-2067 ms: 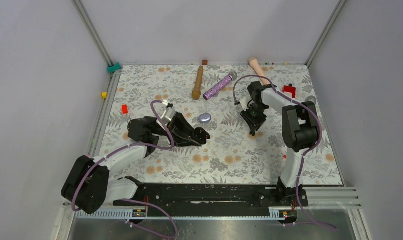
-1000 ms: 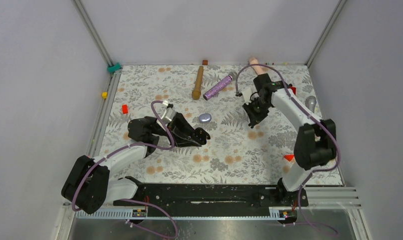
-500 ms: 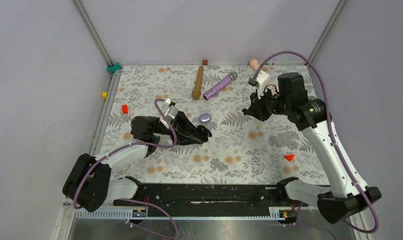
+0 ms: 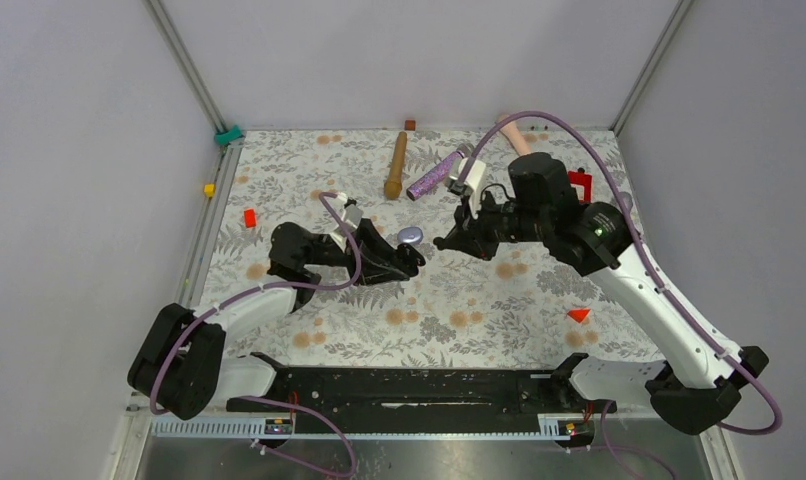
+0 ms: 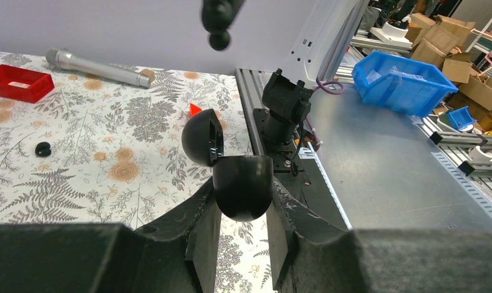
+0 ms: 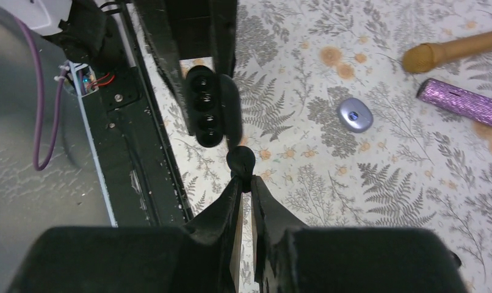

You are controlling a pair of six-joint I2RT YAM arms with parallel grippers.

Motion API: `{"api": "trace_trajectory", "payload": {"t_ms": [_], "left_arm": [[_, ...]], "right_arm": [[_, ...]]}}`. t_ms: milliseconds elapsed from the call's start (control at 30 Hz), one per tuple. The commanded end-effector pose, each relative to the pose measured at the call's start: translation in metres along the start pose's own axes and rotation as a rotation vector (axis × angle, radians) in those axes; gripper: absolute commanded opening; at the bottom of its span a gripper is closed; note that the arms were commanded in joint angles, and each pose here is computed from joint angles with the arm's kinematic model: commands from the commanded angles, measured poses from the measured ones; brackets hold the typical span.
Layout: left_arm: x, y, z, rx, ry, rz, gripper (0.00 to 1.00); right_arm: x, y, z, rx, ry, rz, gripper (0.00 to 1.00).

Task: Insert the wireless bluetooth earbuds into the charging case
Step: Place the earbud in the charging case.

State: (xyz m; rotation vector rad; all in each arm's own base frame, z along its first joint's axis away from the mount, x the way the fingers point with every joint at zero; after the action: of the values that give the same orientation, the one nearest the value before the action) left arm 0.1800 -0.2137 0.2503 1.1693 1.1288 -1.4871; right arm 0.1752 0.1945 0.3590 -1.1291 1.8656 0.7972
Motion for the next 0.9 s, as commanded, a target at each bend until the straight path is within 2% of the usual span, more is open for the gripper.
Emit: {"api": "trace_trajectory", "payload": {"t_ms": [0,500,867], "left_arm": [[-0.007,0.007,0.000,-0.030,-0.017,0.050,0.00],[-0.008,0.011,-0.001,-0.047,-0.015,0.042,0.00],[-0.007,0.010,-0.001,-0.043,-0.015,0.041,0.00]], "right_arm": [[-0.011,0.015,0.005,-0.039,-0.029,-0.035,0.10],[0.006,0.027,0.044,-0.119,0.062,-0.022,0.10],[0.013,0.025,0.055,-0.089,0.102,-0.046,0.09]]}}
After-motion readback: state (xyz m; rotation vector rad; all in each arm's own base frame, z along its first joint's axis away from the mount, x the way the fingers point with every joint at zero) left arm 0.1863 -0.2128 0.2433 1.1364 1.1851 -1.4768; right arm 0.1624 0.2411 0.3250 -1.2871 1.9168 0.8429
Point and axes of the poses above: each gripper's point midway between its finger pads, its own z axis out along the fingers, its own y axis along the line the jaws close on, x = y × z, the point moved 7 cm from there along -z, back along the fingers, and after that the axes turned 3 degrees about z, right-handed, at the moved point
